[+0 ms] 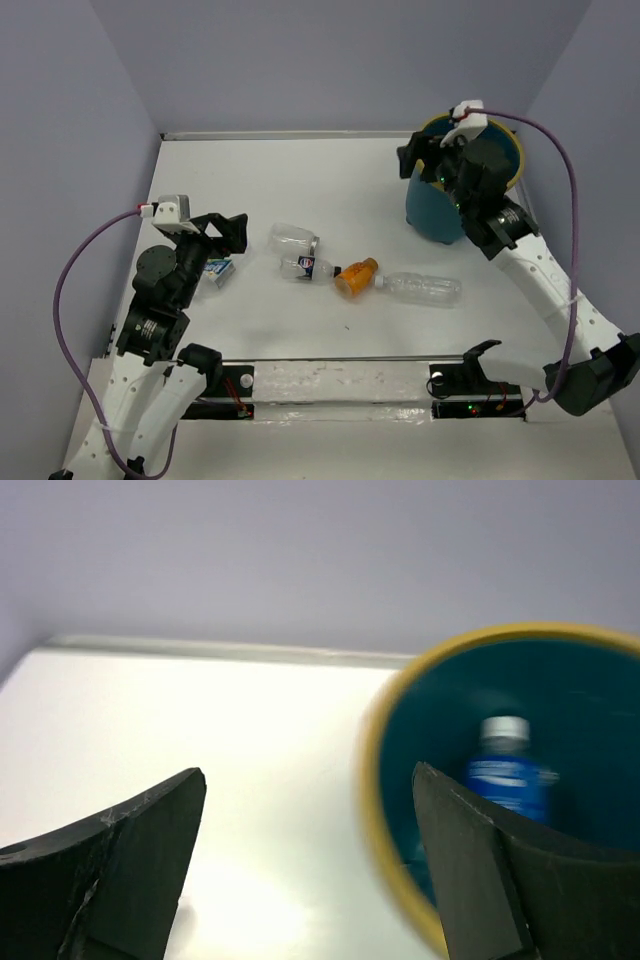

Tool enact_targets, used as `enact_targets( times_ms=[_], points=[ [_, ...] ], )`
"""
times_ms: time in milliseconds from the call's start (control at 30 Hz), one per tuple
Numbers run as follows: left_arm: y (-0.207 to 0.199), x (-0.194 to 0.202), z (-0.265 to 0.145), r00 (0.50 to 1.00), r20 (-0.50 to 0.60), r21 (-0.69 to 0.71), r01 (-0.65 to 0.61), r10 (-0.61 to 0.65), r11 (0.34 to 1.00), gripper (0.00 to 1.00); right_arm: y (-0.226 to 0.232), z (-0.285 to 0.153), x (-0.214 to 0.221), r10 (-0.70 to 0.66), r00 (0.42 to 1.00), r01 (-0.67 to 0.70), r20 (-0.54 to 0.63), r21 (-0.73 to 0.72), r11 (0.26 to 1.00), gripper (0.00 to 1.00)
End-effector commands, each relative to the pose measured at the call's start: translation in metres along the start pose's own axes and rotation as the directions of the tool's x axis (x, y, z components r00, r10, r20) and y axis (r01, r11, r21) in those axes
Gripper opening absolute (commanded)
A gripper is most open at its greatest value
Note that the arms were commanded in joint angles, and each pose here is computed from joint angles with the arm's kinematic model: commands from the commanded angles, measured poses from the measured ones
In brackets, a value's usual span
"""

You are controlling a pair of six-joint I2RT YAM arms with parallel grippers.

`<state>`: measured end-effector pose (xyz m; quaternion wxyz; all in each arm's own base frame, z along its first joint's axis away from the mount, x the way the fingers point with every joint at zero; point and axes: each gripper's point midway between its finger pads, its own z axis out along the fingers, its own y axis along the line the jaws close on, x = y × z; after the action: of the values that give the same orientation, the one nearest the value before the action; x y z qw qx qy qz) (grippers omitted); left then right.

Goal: Put the plastic bottles in the bin

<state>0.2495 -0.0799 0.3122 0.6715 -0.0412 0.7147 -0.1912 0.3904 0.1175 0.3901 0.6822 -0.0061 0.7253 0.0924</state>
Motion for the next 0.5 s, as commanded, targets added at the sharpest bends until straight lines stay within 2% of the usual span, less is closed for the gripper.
enact_targets(
  times_ms=[0, 100, 167, 233, 367, 400, 467],
  points=[
    [-0.002, -0.005, 0.003, 1.0, 0.025, 0.014, -0.012, 0.012, 1.0, 0.99, 0.097, -0.046, 0.127, -0.054, 0.937, -0.061, -0.344, -0.315, 0.947, 0.89],
    [-0.003, 0.0, 0.007, 1.0, 0.004, 0.019, -0.013, 0.013, 1.0, 0.99, 0.108, -0.072, 0.195, -0.065, 0.874, -0.105, -0.482, -0.317, 0.942, 0.9],
    [-0.005, 0.002, 0.01, 1.0, -0.006, 0.028, -0.008, 0.009, 1.0, 0.99, 0.12, -0.096, 0.229, -0.021, 0.829, -0.18, -0.558, -0.303, 0.936, 0.91],
    [-0.005, 0.002, 0.01, 1.0, -0.008, 0.034, -0.007, 0.007, 0.999, 0.99, 0.127, -0.109, 0.246, -0.034, 0.817, -0.185, -0.576, -0.317, 0.93, 0.91],
    [-0.006, 0.001, 0.013, 1.0, -0.008, 0.041, 0.003, -0.003, 0.999, 0.99, 0.162, -0.121, 0.264, -0.166, 0.806, -0.178, -0.568, -0.5, 0.848, 0.91],
    [-0.005, 0.002, 0.013, 1.0, -0.01, 0.037, 0.004, -0.004, 0.999, 0.99, 0.165, -0.115, 0.264, -0.225, 0.817, -0.123, -0.531, -0.541, 0.832, 0.91],
    [-0.003, 0.003, 0.014, 1.0, -0.012, 0.029, 0.003, -0.002, 1.0, 0.99, 0.181, -0.101, 0.246, -0.257, 0.848, -0.076, -0.464, -0.586, 0.807, 0.91]
  ],
)
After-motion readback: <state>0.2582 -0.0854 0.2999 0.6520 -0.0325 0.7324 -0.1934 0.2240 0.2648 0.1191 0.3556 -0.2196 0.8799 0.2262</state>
